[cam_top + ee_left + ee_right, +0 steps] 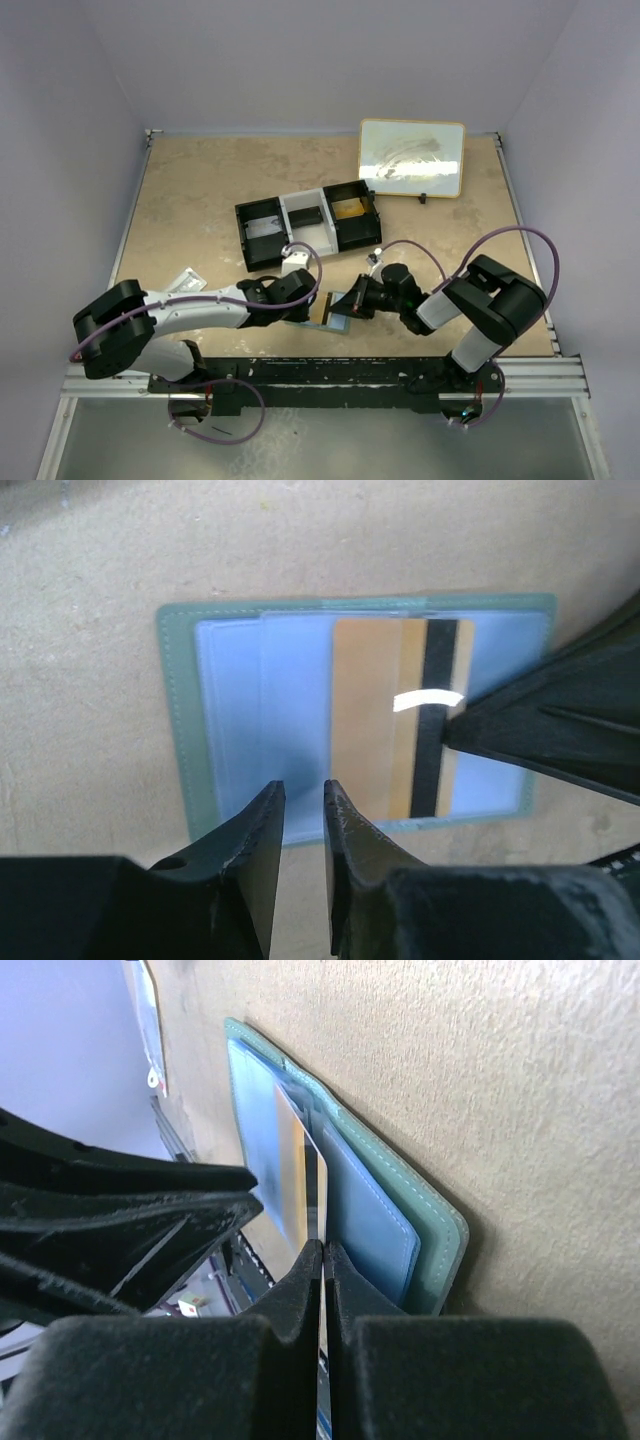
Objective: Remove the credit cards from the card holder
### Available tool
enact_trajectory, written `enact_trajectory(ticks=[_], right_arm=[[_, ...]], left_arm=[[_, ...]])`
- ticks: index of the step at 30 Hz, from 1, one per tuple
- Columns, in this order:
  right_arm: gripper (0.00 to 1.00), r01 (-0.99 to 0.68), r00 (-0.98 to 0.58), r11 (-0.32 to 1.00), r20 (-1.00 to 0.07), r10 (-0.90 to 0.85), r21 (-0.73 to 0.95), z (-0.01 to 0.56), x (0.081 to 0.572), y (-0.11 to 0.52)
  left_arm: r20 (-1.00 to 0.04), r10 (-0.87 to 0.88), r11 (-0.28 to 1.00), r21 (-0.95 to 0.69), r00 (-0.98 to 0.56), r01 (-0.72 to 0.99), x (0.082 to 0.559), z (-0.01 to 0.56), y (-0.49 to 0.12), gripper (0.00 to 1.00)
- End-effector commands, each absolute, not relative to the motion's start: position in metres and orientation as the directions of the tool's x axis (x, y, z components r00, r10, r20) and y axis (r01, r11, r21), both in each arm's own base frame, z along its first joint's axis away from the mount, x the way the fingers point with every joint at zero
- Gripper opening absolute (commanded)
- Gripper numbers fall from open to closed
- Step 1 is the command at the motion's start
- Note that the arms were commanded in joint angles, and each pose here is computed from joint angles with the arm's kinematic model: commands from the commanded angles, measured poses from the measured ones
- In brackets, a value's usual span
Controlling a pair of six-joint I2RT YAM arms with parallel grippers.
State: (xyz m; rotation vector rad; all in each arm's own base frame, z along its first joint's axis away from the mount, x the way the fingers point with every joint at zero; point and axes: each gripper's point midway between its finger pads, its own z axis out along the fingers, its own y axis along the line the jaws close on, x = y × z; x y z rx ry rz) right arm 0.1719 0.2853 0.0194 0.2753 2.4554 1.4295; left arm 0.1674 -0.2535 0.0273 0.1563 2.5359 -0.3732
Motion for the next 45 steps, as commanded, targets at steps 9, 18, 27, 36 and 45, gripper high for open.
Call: enact_trajectory(ticks=[9, 18, 27, 36, 45], right_arm=[[0.02, 0.025, -0.941, 0.512, -0.153, 0.302, 0.858, 0.011, 0.174, 0.283], [0.03, 0.017, -0.938, 0.507, -0.163, 0.307, 0.862, 0.015, 0.175, 0.283], [0.04, 0.008, -0.927, 0.511, -0.186, 0.327, 0.859, 0.022, 0.179, 0.281], [0.08, -0.003, -0.928, 0.476, -0.18, 0.327, 0.88, 0.031, 0.182, 0.288], [0.21, -0.007, -0.924, 0.439, -0.173, 0.34, 0.898, 0.036, 0.189, 0.295]], left_arm=[[-0.63, 0.06, 0.912, -0.281, -0.774, 0.3, 0.186, 0.086, -0.305, 0.3], [-0.562, 0.074, 0.941, -0.233, -0.824, 0.244, 0.176, 0.044, -0.292, 0.24], [-0.554, 0.057, 0.966, -0.18, -0.83, 0.187, 0.173, 0.028, -0.27, 0.22], [-0.526, 0.082, 0.968, -0.16, -0.847, 0.194, 0.172, 0.017, -0.278, 0.15], [-0.516, 0.067, 0.966, -0.18, -0.854, 0.184, 0.166, 0.012, -0.273, 0.14]])
